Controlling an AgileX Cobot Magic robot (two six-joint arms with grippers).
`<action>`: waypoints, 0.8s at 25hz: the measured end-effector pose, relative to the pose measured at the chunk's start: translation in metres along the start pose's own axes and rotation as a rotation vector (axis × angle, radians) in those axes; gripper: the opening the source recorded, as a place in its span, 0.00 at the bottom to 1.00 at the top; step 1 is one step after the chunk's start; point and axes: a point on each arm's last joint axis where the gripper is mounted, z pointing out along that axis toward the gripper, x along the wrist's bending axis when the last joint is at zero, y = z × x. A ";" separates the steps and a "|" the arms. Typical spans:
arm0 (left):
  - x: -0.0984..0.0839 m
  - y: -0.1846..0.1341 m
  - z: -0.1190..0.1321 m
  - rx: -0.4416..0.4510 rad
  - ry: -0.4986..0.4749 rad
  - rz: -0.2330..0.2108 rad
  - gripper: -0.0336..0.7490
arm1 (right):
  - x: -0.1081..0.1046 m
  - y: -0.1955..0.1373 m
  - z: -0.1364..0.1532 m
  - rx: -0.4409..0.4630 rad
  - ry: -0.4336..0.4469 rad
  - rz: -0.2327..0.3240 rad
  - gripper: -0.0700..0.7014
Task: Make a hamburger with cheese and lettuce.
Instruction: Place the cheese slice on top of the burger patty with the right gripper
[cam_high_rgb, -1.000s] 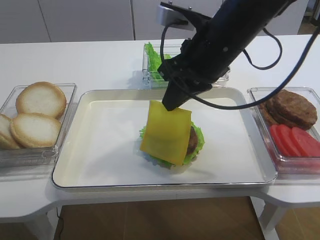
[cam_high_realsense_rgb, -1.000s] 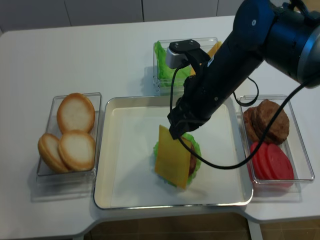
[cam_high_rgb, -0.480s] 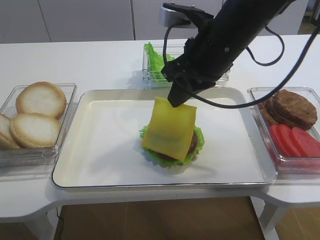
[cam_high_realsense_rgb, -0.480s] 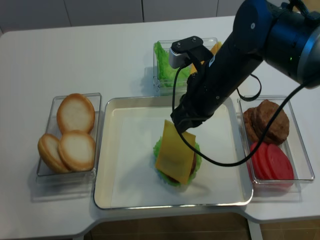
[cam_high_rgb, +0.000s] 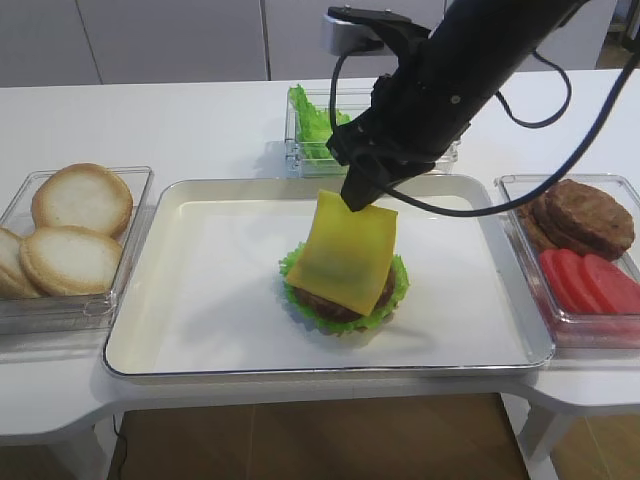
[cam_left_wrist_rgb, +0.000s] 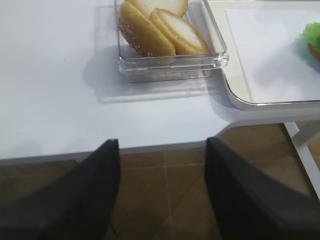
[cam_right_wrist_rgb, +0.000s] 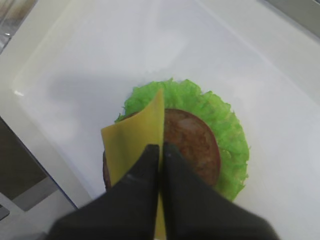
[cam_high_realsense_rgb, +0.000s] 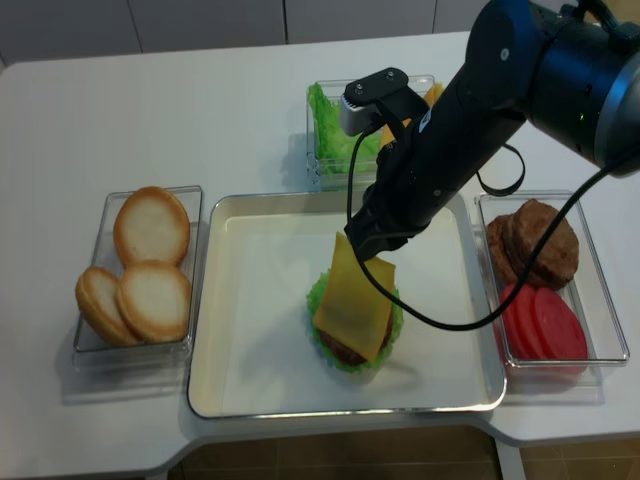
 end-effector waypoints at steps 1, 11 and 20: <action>0.000 0.000 0.000 0.000 0.000 0.000 0.56 | 0.000 0.000 0.000 0.000 0.000 0.002 0.10; 0.000 0.000 0.000 0.000 0.000 0.000 0.56 | -0.005 -0.002 0.011 0.040 0.010 0.042 0.10; 0.000 0.000 0.000 0.000 0.000 0.000 0.56 | -0.009 -0.003 0.012 0.049 -0.037 0.031 0.10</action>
